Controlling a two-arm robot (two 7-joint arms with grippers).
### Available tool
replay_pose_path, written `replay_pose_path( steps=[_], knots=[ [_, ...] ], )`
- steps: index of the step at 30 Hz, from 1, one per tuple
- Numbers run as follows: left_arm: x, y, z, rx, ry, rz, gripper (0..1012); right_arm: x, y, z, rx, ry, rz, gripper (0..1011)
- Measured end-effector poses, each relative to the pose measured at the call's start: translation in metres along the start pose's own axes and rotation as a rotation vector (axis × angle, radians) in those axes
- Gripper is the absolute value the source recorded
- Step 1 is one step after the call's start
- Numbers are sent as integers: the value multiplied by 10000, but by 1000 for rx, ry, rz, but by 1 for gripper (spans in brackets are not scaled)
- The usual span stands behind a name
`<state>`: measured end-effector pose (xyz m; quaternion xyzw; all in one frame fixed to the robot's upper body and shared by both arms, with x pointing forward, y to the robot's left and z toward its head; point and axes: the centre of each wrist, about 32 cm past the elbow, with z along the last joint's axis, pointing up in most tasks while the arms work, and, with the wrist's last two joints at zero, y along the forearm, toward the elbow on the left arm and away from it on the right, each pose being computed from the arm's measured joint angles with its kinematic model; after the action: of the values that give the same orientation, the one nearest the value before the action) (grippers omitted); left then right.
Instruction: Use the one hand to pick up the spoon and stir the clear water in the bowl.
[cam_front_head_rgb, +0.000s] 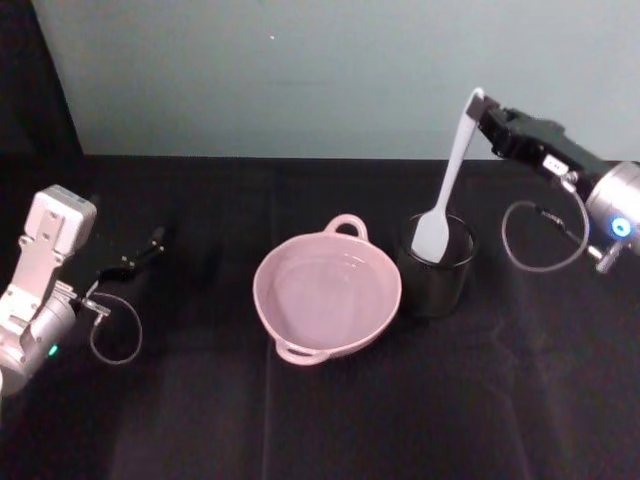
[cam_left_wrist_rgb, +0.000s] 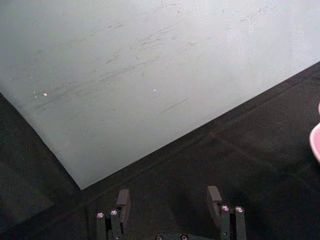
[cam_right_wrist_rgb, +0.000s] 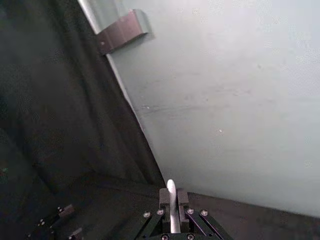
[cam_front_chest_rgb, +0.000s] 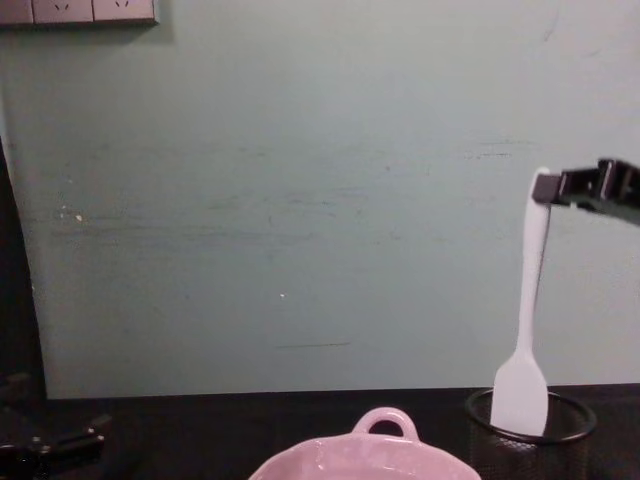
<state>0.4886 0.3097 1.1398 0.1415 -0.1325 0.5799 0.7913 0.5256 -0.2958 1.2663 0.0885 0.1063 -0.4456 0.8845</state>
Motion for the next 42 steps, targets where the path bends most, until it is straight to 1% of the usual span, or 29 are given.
replay_pose_path(
  steps=[1, 2, 5, 6, 8, 9, 12, 15, 40, 42],
  knots=[
    [0, 0, 0, 0, 0, 0, 1011, -12, 2, 29, -1, -9, 4, 96],
    [0, 0, 0, 0, 0, 0, 1011, -40, 6, 106, -6, -33, 11, 96],
    [0, 0, 0, 0, 0, 0, 1011, -72, 11, 209, -14, -66, 19, 96],
    [0, 0, 0, 0, 0, 0, 1011, -94, 13, 274, -17, -87, 25, 96],
    [0, 0, 0, 0, 0, 0, 1011, -122, 13, 357, -22, -113, 31, 95],
    [0, 0, 0, 0, 0, 0, 1011, -122, 13, 357, -22, -113, 31, 95],
    [0, 0, 0, 0, 0, 0, 1011, -164, 8, 463, -23, -141, 34, 96],
    [0, 0, 0, 0, 0, 0, 1011, -178, 4, 502, -23, -150, 34, 95],
    [0, 0, 0, 0, 0, 0, 1011, -165, 5, 475, -23, -143, 31, 95],
    [0, 0, 0, 0, 0, 0, 1011, -178, 0, 477, -22, -145, 34, 95]
  ],
)
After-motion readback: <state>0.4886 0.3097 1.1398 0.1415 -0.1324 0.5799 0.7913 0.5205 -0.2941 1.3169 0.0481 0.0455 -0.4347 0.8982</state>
